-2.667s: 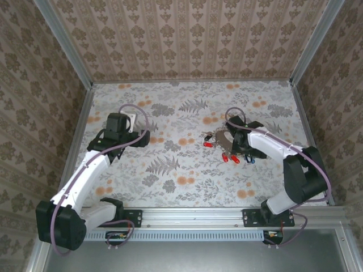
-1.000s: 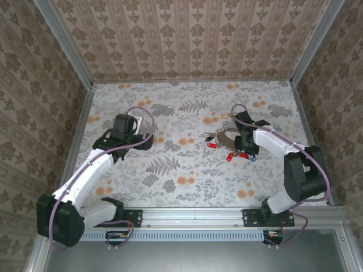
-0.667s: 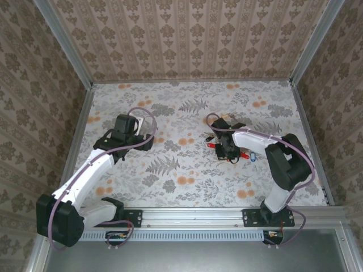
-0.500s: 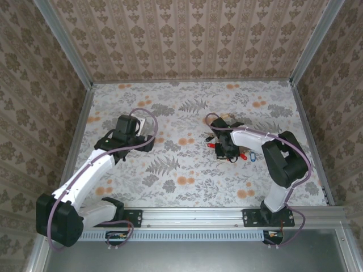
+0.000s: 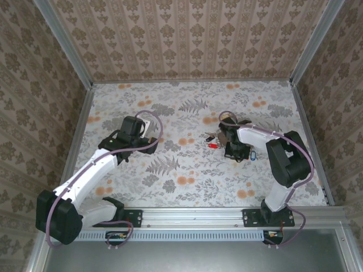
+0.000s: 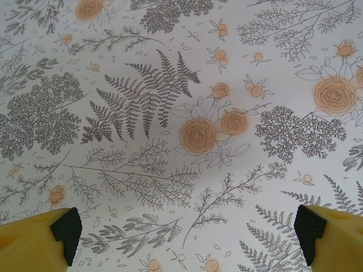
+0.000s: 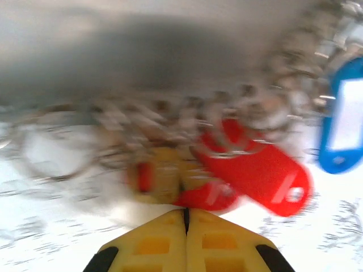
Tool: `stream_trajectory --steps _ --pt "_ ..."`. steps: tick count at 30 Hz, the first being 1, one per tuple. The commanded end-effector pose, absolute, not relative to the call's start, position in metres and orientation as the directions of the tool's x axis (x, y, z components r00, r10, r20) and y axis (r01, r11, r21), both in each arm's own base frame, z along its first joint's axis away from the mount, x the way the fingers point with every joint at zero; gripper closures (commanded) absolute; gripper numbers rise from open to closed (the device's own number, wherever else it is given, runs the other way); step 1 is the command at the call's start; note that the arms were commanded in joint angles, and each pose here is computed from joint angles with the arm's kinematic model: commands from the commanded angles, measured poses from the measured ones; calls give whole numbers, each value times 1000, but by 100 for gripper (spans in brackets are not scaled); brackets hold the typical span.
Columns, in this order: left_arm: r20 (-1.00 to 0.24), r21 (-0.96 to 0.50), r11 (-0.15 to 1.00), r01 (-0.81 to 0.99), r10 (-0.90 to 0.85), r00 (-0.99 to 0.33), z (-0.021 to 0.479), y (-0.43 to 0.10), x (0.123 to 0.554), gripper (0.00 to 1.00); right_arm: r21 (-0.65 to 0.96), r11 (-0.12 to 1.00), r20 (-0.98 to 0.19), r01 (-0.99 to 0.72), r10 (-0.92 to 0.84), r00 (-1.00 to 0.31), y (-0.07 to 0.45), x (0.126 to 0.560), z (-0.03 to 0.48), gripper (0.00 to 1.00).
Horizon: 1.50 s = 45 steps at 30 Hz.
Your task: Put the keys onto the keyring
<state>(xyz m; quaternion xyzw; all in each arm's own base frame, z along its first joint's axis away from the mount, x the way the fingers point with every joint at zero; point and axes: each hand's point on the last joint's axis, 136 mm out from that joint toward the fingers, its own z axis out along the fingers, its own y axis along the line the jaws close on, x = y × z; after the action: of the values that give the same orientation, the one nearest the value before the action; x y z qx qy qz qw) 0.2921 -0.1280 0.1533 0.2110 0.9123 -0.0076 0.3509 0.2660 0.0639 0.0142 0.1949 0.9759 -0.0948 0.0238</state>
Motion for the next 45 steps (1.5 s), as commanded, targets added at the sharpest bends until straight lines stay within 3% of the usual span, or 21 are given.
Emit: stream_trajectory --steps 1,6,11,17,21,26,30,36,45 --pt "-637 164 899 407 411 -653 161 -130 293 0 -218 862 -33 457 462 -886 39 243 15 100" --pt "-636 172 896 409 418 -649 161 -131 291 0 -177 838 -26 516 520 -854 18 246 18 100" --pt "-639 179 895 408 421 -644 162 -131 291 0 47 890 -49 453 455 -889 44 268 38 100" --pt "-641 189 896 403 423 -640 163 -129 292 0 209 937 -187 281 320 -929 78 293 80 80" --pt "-647 183 892 413 425 -632 163 -131 292 0 172 972 -226 158 195 -955 94 305 86 76" --pt "-663 162 883 441 428 -614 164 -137 289 0 88 994 -227 62 81 -971 94 328 80 61" --pt "-684 144 874 464 427 -591 167 -142 286 0 130 990 -186 59 83 -979 110 330 71 63" --pt "-698 127 854 505 438 -566 169 -151 282 0 50 998 -201 26 35 -979 116 324 63 74" --pt "-698 123 834 538 458 -551 169 -158 278 0 -44 999 -164 -4 -11 -986 104 323 39 63"
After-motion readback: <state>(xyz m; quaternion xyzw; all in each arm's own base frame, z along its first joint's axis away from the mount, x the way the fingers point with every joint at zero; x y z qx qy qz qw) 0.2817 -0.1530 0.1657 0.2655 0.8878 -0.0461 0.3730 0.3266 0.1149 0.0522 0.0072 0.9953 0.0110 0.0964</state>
